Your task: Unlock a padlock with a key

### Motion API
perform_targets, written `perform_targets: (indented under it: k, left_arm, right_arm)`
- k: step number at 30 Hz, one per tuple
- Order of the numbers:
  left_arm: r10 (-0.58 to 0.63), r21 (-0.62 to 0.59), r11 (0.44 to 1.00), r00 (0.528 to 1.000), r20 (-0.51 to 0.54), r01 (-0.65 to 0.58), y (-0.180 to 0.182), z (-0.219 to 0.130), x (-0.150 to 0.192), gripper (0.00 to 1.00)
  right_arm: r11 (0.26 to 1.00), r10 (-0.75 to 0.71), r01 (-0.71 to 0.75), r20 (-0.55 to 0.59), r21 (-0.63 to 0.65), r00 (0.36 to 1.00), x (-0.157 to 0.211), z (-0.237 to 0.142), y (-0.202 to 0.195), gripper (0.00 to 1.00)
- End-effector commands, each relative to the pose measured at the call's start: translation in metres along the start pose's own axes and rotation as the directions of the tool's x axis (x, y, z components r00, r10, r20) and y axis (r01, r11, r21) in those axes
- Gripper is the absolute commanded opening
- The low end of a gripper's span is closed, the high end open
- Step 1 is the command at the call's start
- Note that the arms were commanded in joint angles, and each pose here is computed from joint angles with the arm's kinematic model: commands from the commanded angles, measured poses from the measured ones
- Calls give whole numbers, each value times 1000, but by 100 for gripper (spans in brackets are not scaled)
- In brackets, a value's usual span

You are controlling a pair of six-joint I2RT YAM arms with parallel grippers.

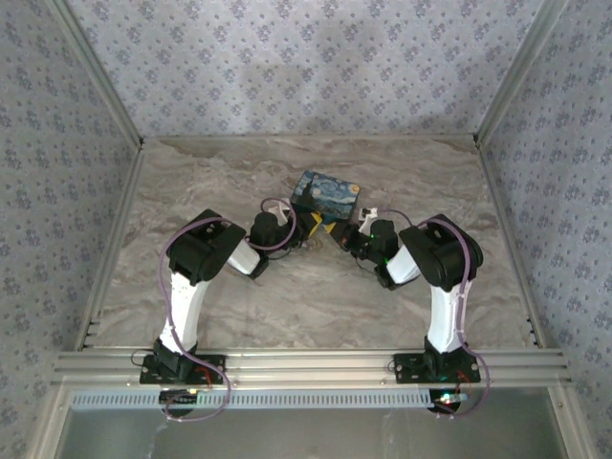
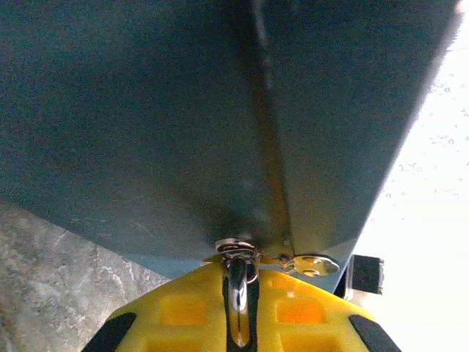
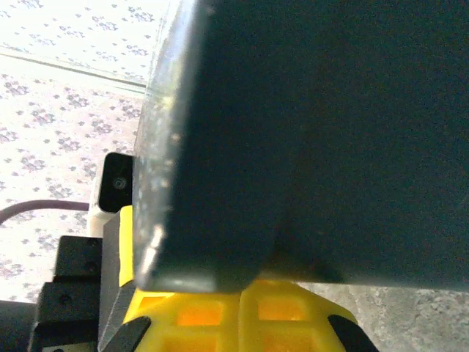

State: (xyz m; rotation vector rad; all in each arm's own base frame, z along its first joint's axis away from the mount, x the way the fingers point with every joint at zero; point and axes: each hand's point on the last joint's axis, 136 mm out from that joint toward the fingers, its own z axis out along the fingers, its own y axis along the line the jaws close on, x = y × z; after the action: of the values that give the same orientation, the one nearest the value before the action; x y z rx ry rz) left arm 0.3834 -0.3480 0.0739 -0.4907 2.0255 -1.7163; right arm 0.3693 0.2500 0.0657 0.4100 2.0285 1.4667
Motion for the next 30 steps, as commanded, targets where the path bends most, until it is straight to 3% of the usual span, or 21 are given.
perform_targets:
  k: [1,7,16,24,30]
  left_arm:
    - [105,208,976,972,-209,-61,-60,6,55,0]
    - [98,216,975,973,-209,-52,-65,6,51,0]
    - [98,213,975,980,-174,-59,-67,-4,35,0]
    - [94,213,975,983,-159,-59,-68,-5,29,0]
    - [93,217,974,982,-163,-57,-69,-4,29,0]
  right_arm:
    - [986,33,-49,-105,-157,994,13,9,41,0]
    - [996,-48,42,-84,-75,995,19,1,16,0]
    - [997,-63,60,-67,-40,996,20,-11,-1,0]
    - [957,-273,279,-90,74,958,29,-23,-9,0]
    - [963,-255,261,-82,64,963,32,-23,-12,0]
